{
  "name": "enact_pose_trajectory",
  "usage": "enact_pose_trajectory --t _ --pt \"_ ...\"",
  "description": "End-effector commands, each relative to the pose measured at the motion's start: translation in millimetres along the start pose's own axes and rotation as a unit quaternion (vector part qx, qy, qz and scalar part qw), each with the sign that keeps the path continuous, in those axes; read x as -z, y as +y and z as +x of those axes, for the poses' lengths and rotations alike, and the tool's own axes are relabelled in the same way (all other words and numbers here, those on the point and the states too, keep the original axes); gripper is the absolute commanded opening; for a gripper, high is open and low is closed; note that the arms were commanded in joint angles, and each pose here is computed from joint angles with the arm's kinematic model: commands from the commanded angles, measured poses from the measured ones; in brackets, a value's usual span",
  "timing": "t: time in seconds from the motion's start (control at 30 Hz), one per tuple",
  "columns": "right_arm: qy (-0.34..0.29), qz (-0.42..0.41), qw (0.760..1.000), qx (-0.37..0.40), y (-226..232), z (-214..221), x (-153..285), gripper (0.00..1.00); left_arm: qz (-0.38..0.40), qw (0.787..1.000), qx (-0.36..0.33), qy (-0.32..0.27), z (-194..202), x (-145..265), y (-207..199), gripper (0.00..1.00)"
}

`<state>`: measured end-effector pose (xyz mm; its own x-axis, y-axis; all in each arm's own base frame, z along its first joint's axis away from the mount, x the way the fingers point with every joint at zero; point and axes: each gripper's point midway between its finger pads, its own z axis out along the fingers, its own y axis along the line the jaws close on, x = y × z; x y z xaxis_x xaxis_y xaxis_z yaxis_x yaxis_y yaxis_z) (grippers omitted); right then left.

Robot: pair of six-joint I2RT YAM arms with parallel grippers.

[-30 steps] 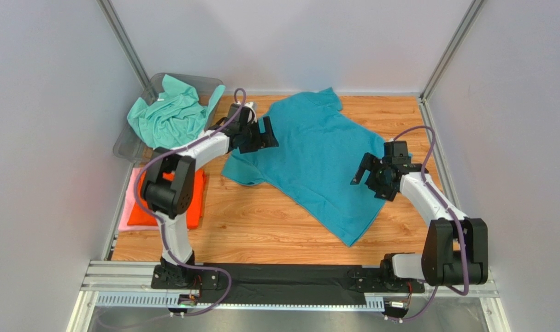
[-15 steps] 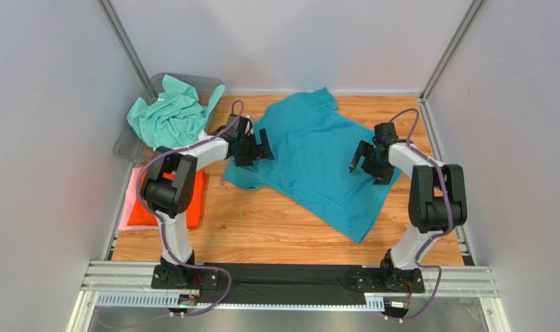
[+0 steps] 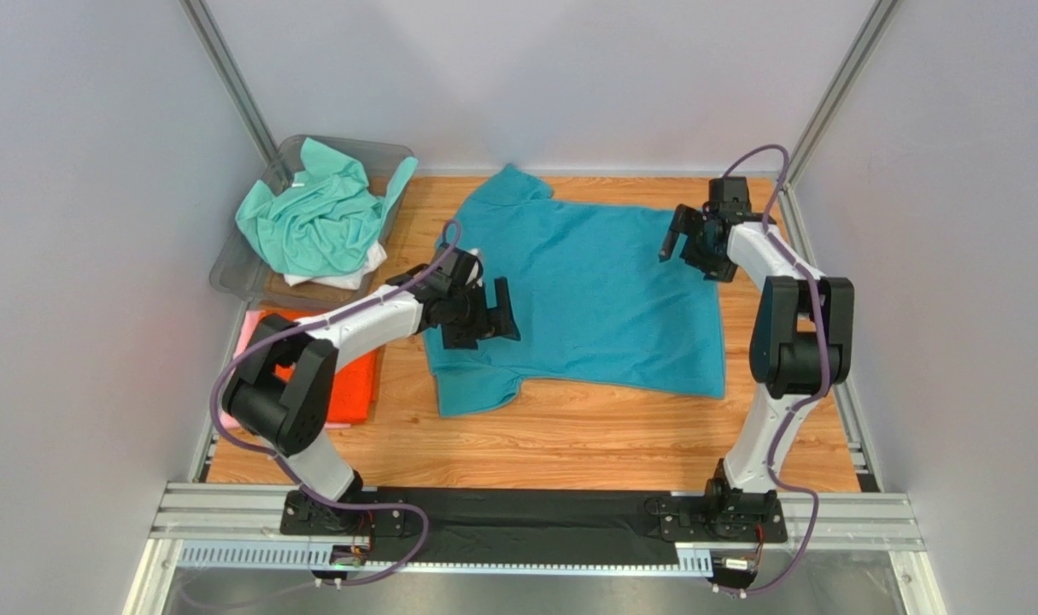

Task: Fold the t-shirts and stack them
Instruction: Flatten the tshirt out

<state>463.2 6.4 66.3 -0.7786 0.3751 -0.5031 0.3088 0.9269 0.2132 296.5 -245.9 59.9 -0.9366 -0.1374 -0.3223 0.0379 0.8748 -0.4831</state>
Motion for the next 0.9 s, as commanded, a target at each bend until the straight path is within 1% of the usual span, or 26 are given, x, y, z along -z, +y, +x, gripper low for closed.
enact_pose_trajectory --t 0.0,0.03,0.07,0.1,0.13,0.17,0.2,0.23,0.27,0.3,0.33,0.37,0.4,0.43,0.47,0.53,0.57,0.6,0.67,0.7,0.77,0.8,0.83,0.87 --pt "-0.107 -0.027 0.994 0.016 16.7 -51.7 76.2 1.0 0.001 0.996 -0.021 -0.085 -43.2 56.2 -21.8 1.0" --pt "-0.149 -0.012 0.989 0.01 11.1 -62.7 107.2 1.0 0.005 0.996 -0.023 -0.089 -41.7 63.8 -24.1 1.0" --pt "-0.145 0.0 0.989 0.005 2.2 -48.3 111.0 1.0 0.003 0.996 -0.018 -0.087 -34.4 66.9 -20.5 1.0" --pt "-0.157 0.007 0.987 -0.006 -2.8 -45.7 122.6 1.0 0.015 0.994 -0.019 -0.103 -32.8 82.1 -24.4 1.0" --pt "-0.195 0.016 0.98 -0.032 -9.3 -46.6 152.9 1.0 0.016 0.994 -0.019 -0.106 -27.7 86.9 -23.1 1.0" --pt "-0.188 0.032 0.981 -0.045 -21.9 -26.7 151.4 1.0 0.003 0.996 -0.006 -0.092 -11.5 86.4 -10.8 1.0" --pt "-0.193 0.041 0.979 -0.057 -29.6 -16.0 156.6 1.0 0.008 0.995 -0.003 -0.103 -6.0 99.2 -9.8 1.0" --pt "-0.229 0.048 0.968 -0.088 -37.4 -14.8 180.6 1.0 -0.013 0.996 0.007 -0.092 7.0 101.1 3.0 1.0" --pt "-0.236 0.054 0.965 -0.102 -44.3 -6.4 185.3 1.0 -0.033 0.996 0.026 -0.077 25.0 98.5 19.3 1.0" --pt "-0.22 0.067 0.967 -0.109 -56.0 17.9 175.8 1.0 -0.037 0.995 0.032 -0.084 32.1 106.6 25.3 1.0" --pt "-0.241 0.055 0.96 -0.13 -57.2 21.6 190.4 1.0 -0.052 0.995 0.04 -0.075 43.9 107.5 36.3 1.0" --pt "-0.242 0.054 0.959 -0.138 -61.6 31.2 190.2 1.0 -0.068 0.994 0.054 -0.061 62.4 102.2 52.4 1.0" --pt "-0.228 0.053 0.962 -0.14 -65.2 47.7 182.7 1.0 -0.064 0.994 0.059 -0.067 68.8 106.1 56.1 1.0" --pt "-0.239 0.038 0.96 -0.142 -63.7 51.7 190.1 1.0 -0.064 0.994 0.065 -0.062 76.8 104.3 60.8 1.0" --pt "-0.236 0.027 0.962 -0.135 -61.3 56.7 190.3 1.0 -0.074 0.993 0.078 -0.049 92.3 98.4 72.9 1.0" --pt "-0.219 0.0 0.968 -0.124 -54.9 72.7 185.5 1.0 -0.072 0.993 0.085 -0.047 103.4 93.0 81.3 0.98" --pt "-0.21 -0.004 0.97 -0.121 -53.9 78.1 182.8 1.0 -0.069 0.992 0.092 -0.048 105.1 90.7 81.7 0.96" --pt "-0.197 -0.017 0.973 -0.118 -49.8 84.8 179.6 1.0 -0.064 0.992 0.093 -0.048 105.9 87.8 81.7 0.89" --pt "-0.172 -0.025 0.979 -0.108 -47.1 95.3 171.6 1.0 -0.051 0.993 0.096 -0.054 102.2 80.9 78.2 0.83" --pt "-0.16 -0.033 0.981 -0.101 -43.7 99.6 169.3 1.0 -0.054 0.993 0.097 -0.048 102.8 76.2 79.0 0.77" --pt "-0.138 -0.031 0.985 -0.095 -43.2 105.7 164.1 1.0 -0.058 0.992 0.097 -0.053 95.4 71.8 77.7 0.75" --pt "-0.132 -0.031 0.986 -0.094 -43.1 107.2 162.9 1.0 -0.07 0.992 0.098 -0.043 96.6 66.2 81.0 0.67" --pt "-0.122 -0.026 0.988 -0.093 -44.4 110.3 159.9 1.0 -0.069 0.992 0.095 -0.043 92.9 63.7 79.1 0.65" --pt "-0.119 -0.024 0.988 -0.093 -44.4 110.2 159.1 1.0 -0.074 0.992 0.095 -0.037 93.0 61.2 79.7 0.6"
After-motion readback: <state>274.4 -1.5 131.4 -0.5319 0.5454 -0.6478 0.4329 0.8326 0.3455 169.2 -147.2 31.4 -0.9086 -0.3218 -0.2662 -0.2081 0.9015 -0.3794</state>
